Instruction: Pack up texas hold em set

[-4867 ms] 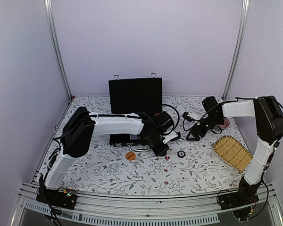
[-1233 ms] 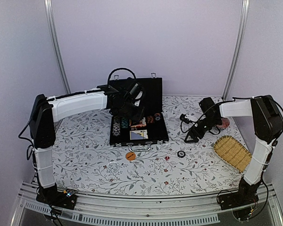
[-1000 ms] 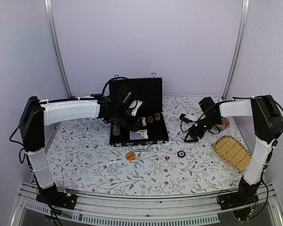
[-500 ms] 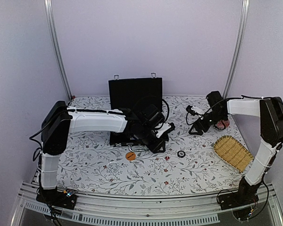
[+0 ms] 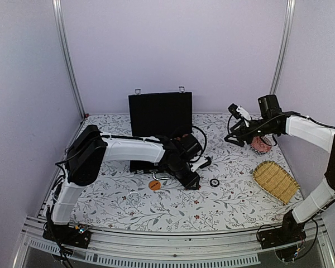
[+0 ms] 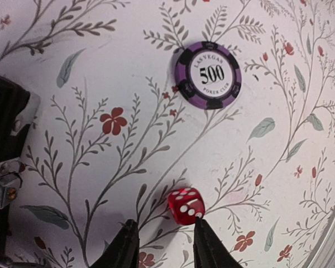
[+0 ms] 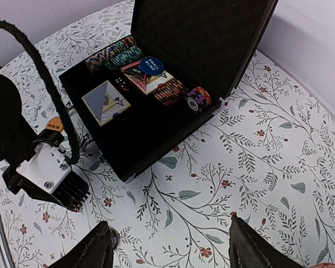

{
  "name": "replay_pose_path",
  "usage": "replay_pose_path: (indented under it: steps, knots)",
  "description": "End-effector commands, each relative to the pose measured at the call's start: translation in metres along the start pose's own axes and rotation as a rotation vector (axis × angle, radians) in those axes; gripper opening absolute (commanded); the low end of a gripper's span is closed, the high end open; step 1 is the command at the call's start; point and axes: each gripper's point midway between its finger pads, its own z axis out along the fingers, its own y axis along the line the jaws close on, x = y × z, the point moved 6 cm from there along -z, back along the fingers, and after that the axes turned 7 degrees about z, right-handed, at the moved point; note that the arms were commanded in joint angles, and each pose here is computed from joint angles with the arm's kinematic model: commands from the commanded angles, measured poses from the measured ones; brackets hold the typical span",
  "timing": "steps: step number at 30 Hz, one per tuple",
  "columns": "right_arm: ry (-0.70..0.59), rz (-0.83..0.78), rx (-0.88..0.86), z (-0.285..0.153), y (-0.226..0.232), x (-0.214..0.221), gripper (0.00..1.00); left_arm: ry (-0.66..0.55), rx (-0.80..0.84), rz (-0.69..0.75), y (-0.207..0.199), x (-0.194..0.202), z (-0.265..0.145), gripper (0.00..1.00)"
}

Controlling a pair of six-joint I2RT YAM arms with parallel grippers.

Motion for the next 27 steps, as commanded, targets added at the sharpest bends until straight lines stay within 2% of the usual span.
replay_pose_path:
  steps: [1, 9, 13, 18, 27]
  knots:
    - [-0.009, -0.002, -0.053, 0.004, 0.007, 0.005, 0.72, 0.013, 0.016, -0.004, -0.005, -0.005, 0.004, 0.33]
    - [0.012, 0.006, -0.051, 0.009, 0.003, 0.010, 0.72, 0.005, -0.016, -0.034, -0.004, -0.009, -0.006, 0.33]
    - [0.011, 0.004, -0.054, 0.009, 0.003, 0.010, 0.72, -0.025, 0.023, -0.015, -0.012, -0.016, -0.014, 0.34]
    - [0.011, 0.001, -0.052, 0.009, 0.003, 0.010, 0.72, 0.008, 0.047, -0.008, -0.016, -0.011, 0.004, 0.38]
    - [0.029, 0.011, -0.051, 0.013, 0.001, 0.015, 0.72, 0.035, 0.004, -0.045, -0.010, -0.009, 0.016, 0.35]
